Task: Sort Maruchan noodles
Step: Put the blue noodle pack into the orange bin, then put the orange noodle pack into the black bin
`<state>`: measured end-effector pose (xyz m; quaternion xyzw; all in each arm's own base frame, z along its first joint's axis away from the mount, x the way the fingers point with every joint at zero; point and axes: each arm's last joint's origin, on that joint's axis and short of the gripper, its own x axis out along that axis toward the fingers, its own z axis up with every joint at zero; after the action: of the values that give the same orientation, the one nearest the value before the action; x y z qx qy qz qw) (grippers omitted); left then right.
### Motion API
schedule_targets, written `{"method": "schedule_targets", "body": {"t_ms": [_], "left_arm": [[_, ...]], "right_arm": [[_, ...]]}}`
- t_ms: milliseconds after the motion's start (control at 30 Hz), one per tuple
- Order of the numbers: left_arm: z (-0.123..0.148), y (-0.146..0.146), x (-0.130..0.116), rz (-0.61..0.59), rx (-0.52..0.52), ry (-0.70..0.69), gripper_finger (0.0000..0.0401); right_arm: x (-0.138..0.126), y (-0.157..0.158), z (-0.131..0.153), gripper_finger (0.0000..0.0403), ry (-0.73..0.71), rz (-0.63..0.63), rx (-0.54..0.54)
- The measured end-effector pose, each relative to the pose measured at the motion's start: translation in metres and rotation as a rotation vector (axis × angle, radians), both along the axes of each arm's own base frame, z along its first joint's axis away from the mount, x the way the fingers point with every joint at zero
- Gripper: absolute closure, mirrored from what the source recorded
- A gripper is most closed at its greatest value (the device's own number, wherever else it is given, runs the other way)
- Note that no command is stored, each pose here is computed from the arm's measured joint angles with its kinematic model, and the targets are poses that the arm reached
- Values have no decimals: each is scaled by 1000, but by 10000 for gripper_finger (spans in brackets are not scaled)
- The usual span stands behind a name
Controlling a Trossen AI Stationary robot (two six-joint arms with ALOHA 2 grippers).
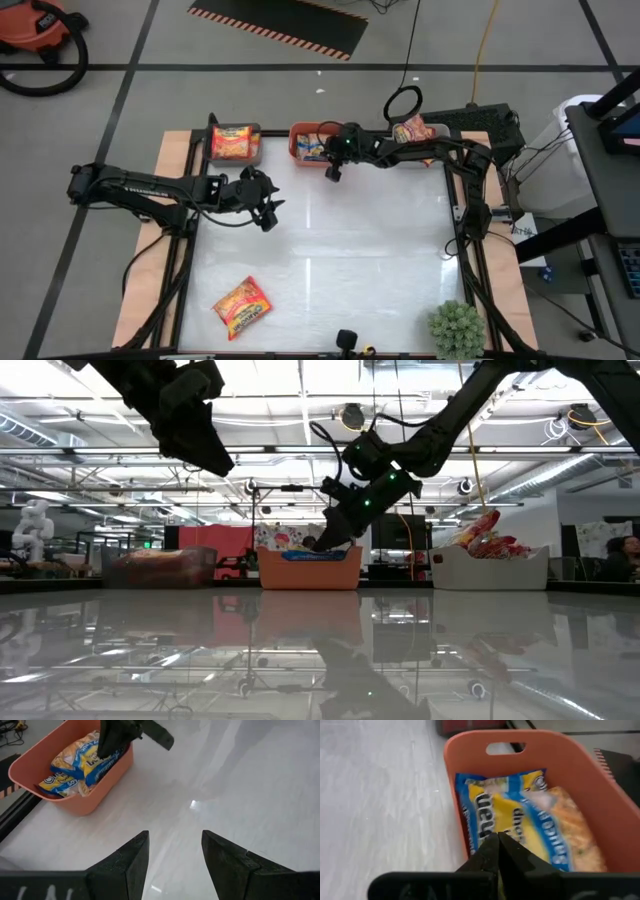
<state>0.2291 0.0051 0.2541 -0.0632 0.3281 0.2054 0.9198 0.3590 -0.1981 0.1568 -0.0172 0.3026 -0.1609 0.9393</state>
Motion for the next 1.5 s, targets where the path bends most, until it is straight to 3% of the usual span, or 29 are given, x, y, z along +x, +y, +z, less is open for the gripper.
{"method": "schedule_targets", "body": {"t_ms": [300, 467, 733, 1000, 1133, 1267, 1500], "left_arm": [[-9, -6, -9, -41, -72, 127, 213], [-14, -23, -15, -117, -178, 195, 213], [-19, -85, -31, -311, -223, 258, 226], [-19, -141, -64, -383, -438, 282, 239], [-18, -158, -79, -389, -497, 293, 239], [-22, -170, -88, -320, -511, 273, 216], [-56, -198, -104, -278, -426, 424, 135]], "right_arm": [[-10, 12, 48, 403, -47, 34, -63], [-23, 27, 77, 403, -44, 46, -51], [-39, 63, 97, 403, -61, 106, -35], [-57, 105, 97, 403, -74, 194, -17], [-61, 127, 99, 403, -101, 221, 38], [-65, 150, 99, 403, -123, 251, 105], [-63, 197, 98, 403, -122, 260, 138]]}}
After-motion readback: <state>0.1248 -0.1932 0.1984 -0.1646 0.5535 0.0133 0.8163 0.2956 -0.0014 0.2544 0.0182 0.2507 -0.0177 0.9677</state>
